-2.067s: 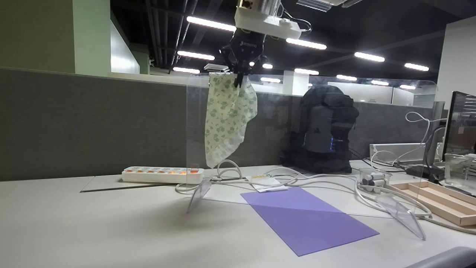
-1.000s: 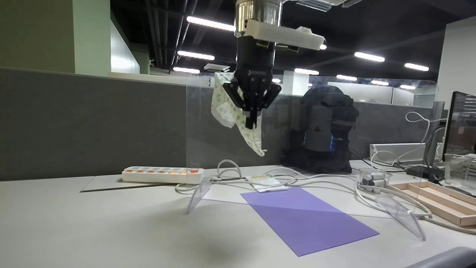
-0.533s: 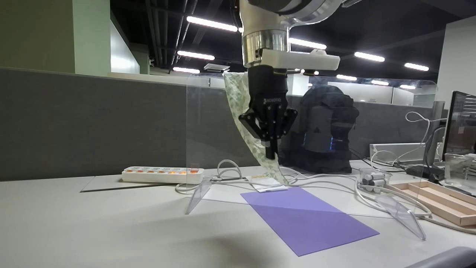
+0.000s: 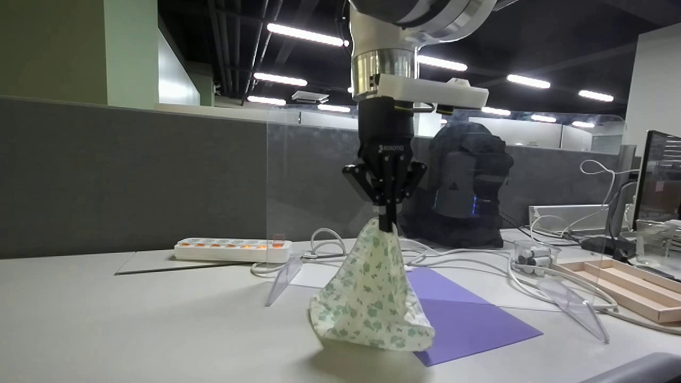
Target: Put the cloth on the table.
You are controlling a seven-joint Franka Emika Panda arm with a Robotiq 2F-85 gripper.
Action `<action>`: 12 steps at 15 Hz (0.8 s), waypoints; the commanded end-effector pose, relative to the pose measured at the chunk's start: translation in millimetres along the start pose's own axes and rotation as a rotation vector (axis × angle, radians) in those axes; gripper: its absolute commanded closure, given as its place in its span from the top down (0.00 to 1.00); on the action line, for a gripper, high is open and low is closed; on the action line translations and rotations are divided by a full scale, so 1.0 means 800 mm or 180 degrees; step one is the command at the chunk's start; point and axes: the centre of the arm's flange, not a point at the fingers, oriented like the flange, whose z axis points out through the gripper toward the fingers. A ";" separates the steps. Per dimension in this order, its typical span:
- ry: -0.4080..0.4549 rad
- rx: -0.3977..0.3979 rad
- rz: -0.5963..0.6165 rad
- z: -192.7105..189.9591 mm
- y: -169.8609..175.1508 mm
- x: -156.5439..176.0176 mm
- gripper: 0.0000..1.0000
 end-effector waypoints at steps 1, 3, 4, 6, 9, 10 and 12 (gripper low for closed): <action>0.0001 0.0001 -0.0001 0.000 0.000 0.000 0.02; 0.0003 0.0001 -0.0003 0.000 0.000 0.000 0.02; -0.0009 -0.0003 0.0011 0.001 0.000 0.000 0.00; -0.0023 -0.0004 0.0020 0.002 0.002 0.001 0.27; -0.0018 0.0012 0.0088 0.003 0.007 0.004 0.40; 0.0000 0.0007 0.0112 0.003 0.009 0.005 0.49; 0.0038 0.0009 0.0144 0.002 0.012 0.006 0.62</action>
